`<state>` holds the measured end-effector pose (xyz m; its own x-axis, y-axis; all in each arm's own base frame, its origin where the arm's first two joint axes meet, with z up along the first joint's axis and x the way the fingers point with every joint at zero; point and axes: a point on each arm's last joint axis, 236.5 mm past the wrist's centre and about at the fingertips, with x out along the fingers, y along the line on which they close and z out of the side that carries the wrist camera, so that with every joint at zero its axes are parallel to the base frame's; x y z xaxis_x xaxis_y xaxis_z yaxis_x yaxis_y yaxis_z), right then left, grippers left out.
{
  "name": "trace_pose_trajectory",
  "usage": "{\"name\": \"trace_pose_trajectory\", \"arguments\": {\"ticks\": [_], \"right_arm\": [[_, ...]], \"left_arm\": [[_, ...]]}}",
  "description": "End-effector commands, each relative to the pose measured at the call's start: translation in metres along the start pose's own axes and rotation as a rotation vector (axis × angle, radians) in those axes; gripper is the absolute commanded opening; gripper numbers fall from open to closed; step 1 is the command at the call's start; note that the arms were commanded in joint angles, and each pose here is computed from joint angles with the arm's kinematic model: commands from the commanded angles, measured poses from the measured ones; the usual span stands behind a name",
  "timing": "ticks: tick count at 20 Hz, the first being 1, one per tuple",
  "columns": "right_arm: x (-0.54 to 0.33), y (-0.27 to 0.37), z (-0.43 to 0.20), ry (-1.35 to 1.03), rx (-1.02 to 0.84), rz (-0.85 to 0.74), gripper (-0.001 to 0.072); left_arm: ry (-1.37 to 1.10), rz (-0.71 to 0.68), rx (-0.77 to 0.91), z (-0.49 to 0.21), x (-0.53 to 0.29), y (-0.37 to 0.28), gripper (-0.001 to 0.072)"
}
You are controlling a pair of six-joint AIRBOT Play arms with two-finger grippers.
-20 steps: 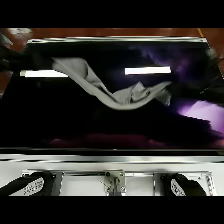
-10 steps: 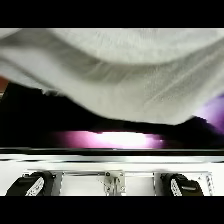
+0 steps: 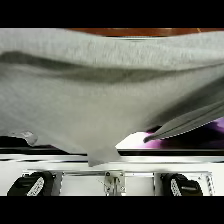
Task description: Fold the shirts.
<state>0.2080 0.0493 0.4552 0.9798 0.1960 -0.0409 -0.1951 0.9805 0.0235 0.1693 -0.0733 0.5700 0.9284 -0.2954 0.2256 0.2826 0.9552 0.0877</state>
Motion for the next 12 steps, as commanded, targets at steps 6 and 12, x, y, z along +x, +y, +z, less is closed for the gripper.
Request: {"name": "trace_pose_trajectory", "arguments": {"ticks": [6, 12], "right_arm": [[0.108, -0.047, -0.149, 0.617, 0.147, -0.032, 0.0057], [0.249, -0.095, -0.289, 0.863, 0.28, -0.054, 0.0057]], "left_arm": [[0.422, 0.068, -0.042, -0.16, 0.108, 0.063, 0.0033], [0.768, 0.05, -0.154, -0.357, 0.218, 0.106, 0.0033]]}}
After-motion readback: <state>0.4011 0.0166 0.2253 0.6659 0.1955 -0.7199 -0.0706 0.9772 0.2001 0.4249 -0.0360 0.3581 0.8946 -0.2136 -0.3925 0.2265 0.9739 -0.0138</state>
